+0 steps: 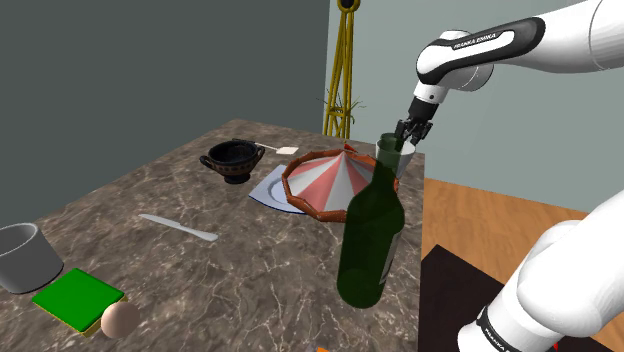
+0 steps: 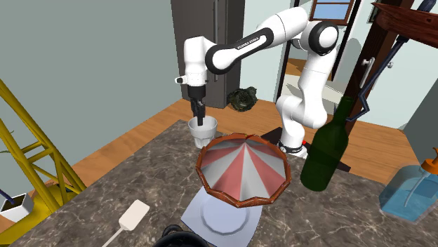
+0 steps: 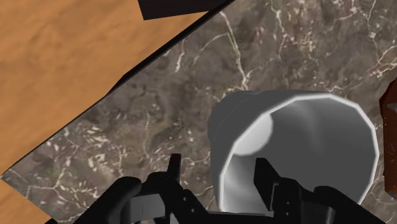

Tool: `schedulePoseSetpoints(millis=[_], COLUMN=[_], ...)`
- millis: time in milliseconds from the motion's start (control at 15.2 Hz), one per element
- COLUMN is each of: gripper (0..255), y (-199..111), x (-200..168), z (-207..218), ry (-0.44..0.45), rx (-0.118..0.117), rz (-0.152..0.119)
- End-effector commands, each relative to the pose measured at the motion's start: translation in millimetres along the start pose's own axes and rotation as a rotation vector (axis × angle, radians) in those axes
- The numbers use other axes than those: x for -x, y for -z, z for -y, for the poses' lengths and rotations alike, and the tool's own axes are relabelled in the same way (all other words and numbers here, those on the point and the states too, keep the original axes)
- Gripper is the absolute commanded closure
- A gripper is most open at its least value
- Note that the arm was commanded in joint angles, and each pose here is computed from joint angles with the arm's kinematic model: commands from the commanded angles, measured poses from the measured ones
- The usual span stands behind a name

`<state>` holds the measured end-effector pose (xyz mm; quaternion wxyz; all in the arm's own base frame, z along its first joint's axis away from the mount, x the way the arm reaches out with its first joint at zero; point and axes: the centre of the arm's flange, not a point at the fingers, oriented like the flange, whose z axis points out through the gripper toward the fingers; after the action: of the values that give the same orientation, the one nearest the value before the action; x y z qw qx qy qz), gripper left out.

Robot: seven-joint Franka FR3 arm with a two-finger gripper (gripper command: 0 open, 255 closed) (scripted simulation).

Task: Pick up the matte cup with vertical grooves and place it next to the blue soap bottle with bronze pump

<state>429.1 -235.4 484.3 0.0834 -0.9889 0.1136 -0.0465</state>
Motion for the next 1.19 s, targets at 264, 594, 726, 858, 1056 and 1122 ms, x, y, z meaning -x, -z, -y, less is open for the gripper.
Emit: schedulePoseSetpoints(millis=[264,594,726,858,1056,1122], gripper=[255,255,255,255,255,255], y=[0.0,5.1,15.5,25.9,41.4,46.6], x=[0.0,-0.4,-1.2,-2.0,-3.1,-3.5], z=[0.0,0.9,2.8,4.6,7.4,8.3], ry=[0.0,0.0,0.0,0.0,0.0,0.0], rx=[0.0,0.0,0.0,0.0,0.0,0.0], rz=[0.0,0.0,0.0,0.0,0.0,0.0])
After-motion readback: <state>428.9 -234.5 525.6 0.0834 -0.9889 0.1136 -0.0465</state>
